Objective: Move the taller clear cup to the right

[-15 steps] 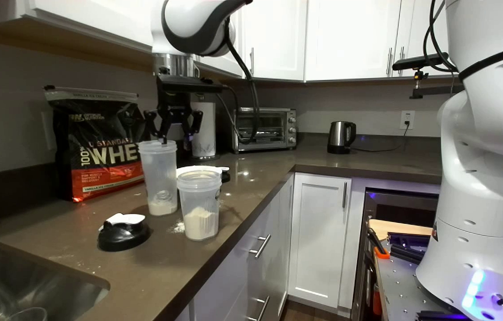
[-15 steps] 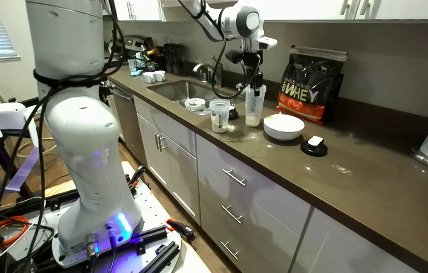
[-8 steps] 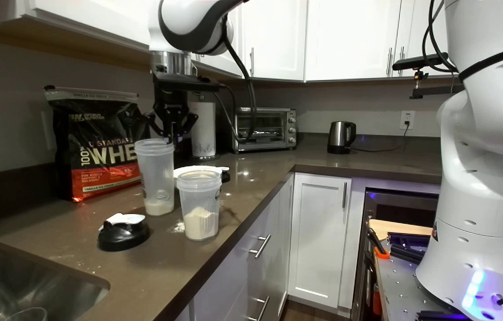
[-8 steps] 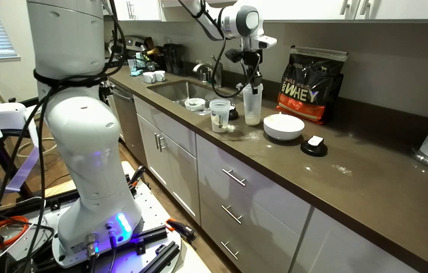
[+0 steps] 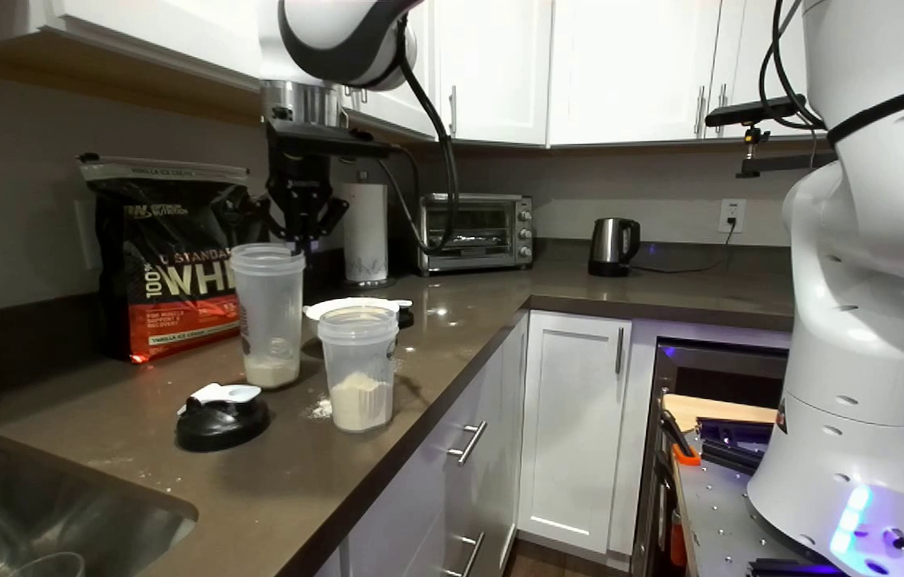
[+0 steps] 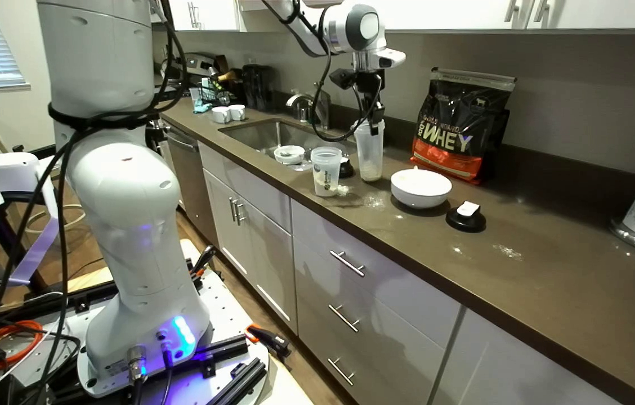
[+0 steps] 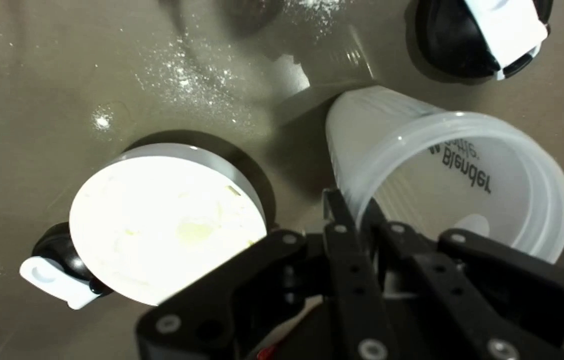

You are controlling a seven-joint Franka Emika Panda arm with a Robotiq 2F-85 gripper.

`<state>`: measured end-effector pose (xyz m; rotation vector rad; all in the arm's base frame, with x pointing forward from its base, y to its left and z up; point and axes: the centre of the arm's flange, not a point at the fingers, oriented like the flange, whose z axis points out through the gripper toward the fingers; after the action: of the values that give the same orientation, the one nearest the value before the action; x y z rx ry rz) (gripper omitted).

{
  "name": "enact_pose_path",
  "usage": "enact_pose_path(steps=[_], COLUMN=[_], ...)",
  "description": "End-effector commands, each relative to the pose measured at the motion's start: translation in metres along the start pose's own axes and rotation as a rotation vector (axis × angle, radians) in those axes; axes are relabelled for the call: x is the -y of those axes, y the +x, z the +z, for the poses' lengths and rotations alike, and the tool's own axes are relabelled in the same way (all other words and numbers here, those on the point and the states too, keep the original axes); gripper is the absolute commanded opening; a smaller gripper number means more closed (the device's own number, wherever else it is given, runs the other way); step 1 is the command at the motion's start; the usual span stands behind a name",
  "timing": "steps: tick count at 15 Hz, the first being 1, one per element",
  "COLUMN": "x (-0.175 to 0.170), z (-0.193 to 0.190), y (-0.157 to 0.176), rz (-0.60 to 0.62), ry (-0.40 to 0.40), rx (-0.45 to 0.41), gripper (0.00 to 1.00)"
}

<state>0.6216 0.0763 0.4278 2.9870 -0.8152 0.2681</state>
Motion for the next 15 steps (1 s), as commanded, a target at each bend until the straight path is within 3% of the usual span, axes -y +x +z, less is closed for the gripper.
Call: enact_pose_path(steps=[1, 7, 15], x=[-0.002, -0.031, -0.101], z=[-0.037, -0.089, -0.102], y=[-0.018, -0.037, -0.018], rz=[-0.029, -0.050, 0.079], ry=[0.022, -0.011, -0.084], rx=[-0.018, -0.045, -0.060], gripper=[0.04, 0.04, 0.04])
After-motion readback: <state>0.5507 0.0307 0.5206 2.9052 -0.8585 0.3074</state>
